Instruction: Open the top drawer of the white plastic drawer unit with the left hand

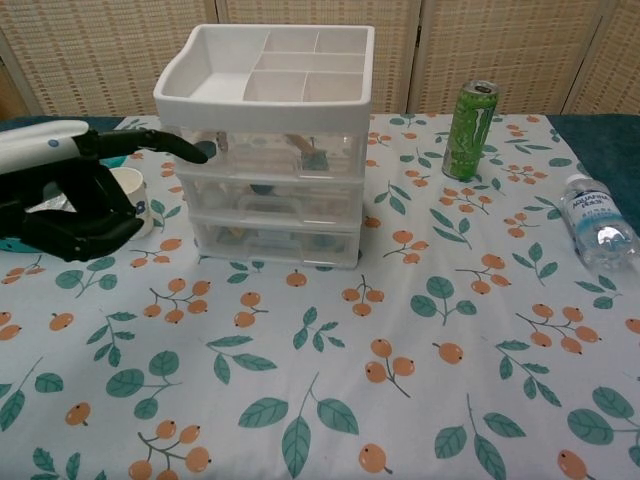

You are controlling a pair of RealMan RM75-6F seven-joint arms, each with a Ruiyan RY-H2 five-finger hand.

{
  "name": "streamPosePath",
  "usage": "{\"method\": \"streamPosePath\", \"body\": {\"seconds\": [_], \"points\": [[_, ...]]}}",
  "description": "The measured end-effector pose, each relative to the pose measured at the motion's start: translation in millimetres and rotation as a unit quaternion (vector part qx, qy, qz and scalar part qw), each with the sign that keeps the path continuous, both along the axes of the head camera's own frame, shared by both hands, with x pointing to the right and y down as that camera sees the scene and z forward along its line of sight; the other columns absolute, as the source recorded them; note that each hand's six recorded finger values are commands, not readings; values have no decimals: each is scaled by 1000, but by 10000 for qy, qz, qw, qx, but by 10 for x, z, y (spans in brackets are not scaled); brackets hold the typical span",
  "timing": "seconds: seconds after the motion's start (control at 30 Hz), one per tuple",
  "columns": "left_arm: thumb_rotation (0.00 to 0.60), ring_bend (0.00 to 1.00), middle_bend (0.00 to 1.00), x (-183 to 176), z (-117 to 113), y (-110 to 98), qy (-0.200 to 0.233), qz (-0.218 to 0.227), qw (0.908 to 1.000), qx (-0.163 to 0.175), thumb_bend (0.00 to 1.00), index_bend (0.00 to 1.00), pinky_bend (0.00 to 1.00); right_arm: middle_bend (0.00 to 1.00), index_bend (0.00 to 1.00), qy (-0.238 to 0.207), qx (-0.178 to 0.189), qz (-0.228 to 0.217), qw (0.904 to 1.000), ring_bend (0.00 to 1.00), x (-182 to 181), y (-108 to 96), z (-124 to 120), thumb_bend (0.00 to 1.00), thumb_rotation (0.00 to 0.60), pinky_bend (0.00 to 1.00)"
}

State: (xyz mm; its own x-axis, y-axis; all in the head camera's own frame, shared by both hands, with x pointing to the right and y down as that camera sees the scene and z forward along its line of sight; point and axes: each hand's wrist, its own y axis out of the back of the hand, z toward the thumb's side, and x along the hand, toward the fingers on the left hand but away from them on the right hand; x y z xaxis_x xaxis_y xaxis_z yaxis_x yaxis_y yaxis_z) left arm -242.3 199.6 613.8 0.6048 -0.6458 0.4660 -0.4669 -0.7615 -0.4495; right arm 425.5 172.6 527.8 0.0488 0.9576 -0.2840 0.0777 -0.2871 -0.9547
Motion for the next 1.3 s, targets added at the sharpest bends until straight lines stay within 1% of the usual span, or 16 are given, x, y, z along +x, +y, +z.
{"method": "streamPosePath", "body": {"seconds": [0.1, 0.27, 0.47, 0.67, 0.77, 1.03, 1.3], "points": [[600, 1000, 933, 125, 79, -27, 197, -36, 9994, -267, 573, 69, 1000, 123, 53, 4, -17, 11, 10000, 63, 2, 15, 6, 224, 600, 11], [600, 1000, 934, 272, 211, -70, 413, -187, 9971, -604, 573, 67, 1000, 123, 53, -2, -51, 64, 10000, 63, 13, 39, 32, 224, 600, 11], [600, 1000, 936, 387, 416, -95, 472, -374, 9936, -959, 573, 67, 1000, 123, 53, 2, -103, 101, 9999, 63, 30, 63, 64, 224, 600, 10], [600, 1000, 936, 420, 557, -130, 440, -574, 9907, -1150, 573, 67, 1000, 123, 53, 14, -117, 123, 9999, 63, 43, 74, 70, 224, 600, 11], [600, 1000, 937, 411, 600, -160, 451, -720, 9893, -1189, 573, 67, 1000, 123, 53, 14, -123, 132, 9998, 63, 48, 81, 73, 224, 600, 11], [600, 1000, 938, 424, 665, -190, 559, -1028, 9849, -1273, 573, 67, 1000, 123, 53, 46, -114, 151, 9998, 63, 58, 89, 64, 224, 600, 11], [600, 1000, 938, 489, 663, -186, 789, -1212, 9800, -1371, 572, 67, 1000, 123, 53, 75, -128, 184, 9997, 63, 81, 106, 71, 224, 600, 11]]}}
